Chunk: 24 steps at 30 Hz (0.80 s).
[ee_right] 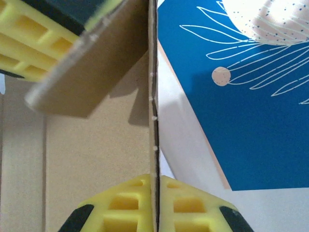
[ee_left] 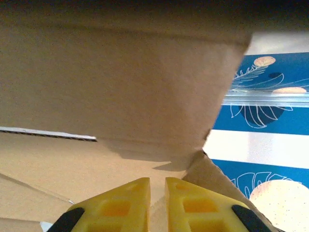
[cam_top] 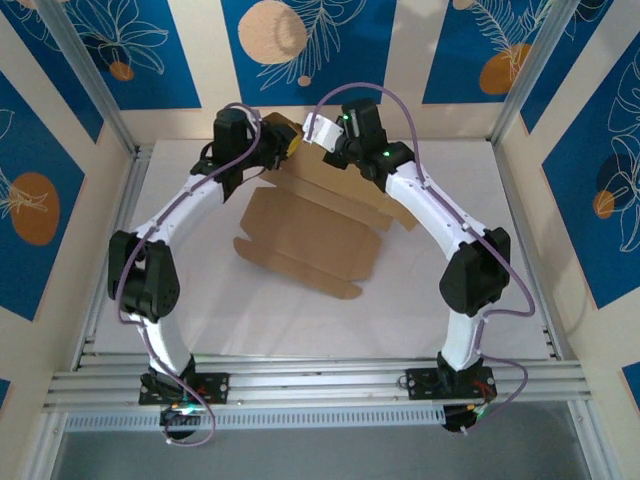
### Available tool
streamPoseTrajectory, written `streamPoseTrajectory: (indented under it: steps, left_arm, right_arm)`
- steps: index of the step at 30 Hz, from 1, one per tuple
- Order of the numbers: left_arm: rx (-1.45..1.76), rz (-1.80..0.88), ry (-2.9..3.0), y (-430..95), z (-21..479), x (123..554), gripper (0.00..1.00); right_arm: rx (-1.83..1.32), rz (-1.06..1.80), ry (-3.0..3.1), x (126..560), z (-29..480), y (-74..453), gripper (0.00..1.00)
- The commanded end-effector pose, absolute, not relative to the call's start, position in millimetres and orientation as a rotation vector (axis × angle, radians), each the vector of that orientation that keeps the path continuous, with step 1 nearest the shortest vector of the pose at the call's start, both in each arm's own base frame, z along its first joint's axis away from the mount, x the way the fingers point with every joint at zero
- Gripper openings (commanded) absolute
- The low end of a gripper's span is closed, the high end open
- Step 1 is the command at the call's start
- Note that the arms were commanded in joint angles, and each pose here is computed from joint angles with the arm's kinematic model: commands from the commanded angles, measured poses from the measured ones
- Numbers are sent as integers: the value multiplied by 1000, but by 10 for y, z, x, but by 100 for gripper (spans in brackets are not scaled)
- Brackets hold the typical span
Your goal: Fold the paper box
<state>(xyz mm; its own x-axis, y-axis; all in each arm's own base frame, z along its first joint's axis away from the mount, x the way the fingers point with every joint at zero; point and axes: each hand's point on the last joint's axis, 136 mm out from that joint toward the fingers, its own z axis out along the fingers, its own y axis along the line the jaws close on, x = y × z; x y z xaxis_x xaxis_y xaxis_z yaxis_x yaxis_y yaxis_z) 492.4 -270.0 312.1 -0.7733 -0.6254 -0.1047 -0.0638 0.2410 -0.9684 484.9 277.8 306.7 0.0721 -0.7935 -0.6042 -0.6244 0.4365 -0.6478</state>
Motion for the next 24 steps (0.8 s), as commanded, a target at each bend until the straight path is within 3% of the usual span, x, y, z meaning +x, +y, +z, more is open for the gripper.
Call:
streamPoseTrajectory:
  steps: [1,9,16,18,21,24]
  left_arm:
    - [-545,-1579,1999,-2835,3363,4947,16]
    - [-539,-1548,2004,-2783,3319,4989,16]
    - [-602,-1376,2014,-2152,3022,4891,26]
    - [-601,-1329,2028,-2034,2944,4854,34]
    - [-467,-1239,2038,-1973,2927,4753,55]
    - [-168,-1159,1994,-2060,2973,4474,62]
  right_arm:
    - [-1272,-182,1552,4798,3223,2989,0]
    - [-1263,-201,1558,4816,3216,2911,0]
    - [-1203,-217,1584,4875,3295,2677,0]
    - [-1200,-209,1591,4865,3293,2672,0]
    - [-1205,-197,1610,4849,3254,2664,0]
    - [-1219,-177,1631,4823,3193,2673,0]
